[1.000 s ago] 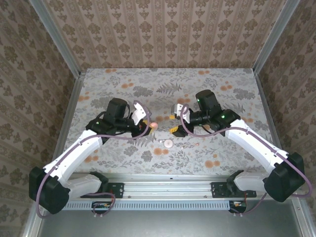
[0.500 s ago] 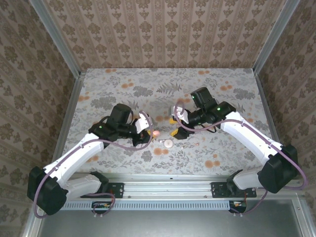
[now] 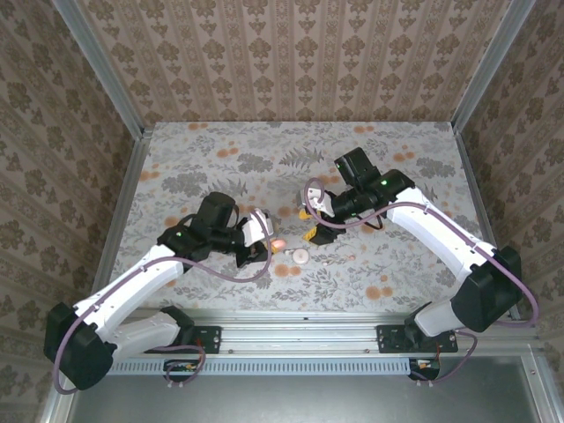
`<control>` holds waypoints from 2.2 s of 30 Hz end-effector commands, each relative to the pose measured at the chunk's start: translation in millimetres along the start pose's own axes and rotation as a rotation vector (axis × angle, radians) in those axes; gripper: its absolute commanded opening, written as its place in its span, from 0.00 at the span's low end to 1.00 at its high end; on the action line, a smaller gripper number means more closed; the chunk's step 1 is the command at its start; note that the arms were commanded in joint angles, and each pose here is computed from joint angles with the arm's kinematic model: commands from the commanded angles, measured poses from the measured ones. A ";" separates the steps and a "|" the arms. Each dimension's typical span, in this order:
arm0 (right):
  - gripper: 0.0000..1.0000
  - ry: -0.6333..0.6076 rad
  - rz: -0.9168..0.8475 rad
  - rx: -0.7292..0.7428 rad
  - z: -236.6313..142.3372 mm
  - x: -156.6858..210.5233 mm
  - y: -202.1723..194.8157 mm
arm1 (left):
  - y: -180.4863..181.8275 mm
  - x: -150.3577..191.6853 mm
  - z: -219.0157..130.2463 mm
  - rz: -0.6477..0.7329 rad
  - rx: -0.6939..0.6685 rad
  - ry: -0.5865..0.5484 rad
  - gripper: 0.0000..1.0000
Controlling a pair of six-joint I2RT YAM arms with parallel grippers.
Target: Insert the wireless bluetooth earbuds into the charging case
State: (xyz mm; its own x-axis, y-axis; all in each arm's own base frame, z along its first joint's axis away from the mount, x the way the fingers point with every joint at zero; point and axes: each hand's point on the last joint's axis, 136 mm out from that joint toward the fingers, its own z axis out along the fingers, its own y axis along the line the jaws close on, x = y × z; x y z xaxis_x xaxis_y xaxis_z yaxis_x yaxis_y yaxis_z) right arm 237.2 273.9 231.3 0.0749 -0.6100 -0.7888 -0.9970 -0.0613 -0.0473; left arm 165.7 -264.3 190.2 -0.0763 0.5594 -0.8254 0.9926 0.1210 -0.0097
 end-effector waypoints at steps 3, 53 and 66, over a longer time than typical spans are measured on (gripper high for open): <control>0.57 -0.008 -0.061 -0.027 -2.9 -2.9 4.3 | -3.3 -3.9 -0.2 0.064 -0.002 -0.015 0.20; 0.14 -0.074 -0.252 -0.181 55.7 -9.2 21.9 | -13.7 -28.8 1.1 0.064 0.026 -0.148 0.33; 0.13 -0.413 -0.062 -0.009 -9.9 2.1 8.5 | 5.7 -45.5 7.1 0.152 -0.054 -0.328 0.64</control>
State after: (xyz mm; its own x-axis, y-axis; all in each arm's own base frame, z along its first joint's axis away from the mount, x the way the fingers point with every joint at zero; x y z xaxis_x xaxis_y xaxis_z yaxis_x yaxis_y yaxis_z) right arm 233.9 263.8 200.1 0.0845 -0.3756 -0.9229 -0.9949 -0.0832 -0.0572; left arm 173.2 -287.6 209.6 0.0673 0.3565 -0.9319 0.9858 0.1203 0.1172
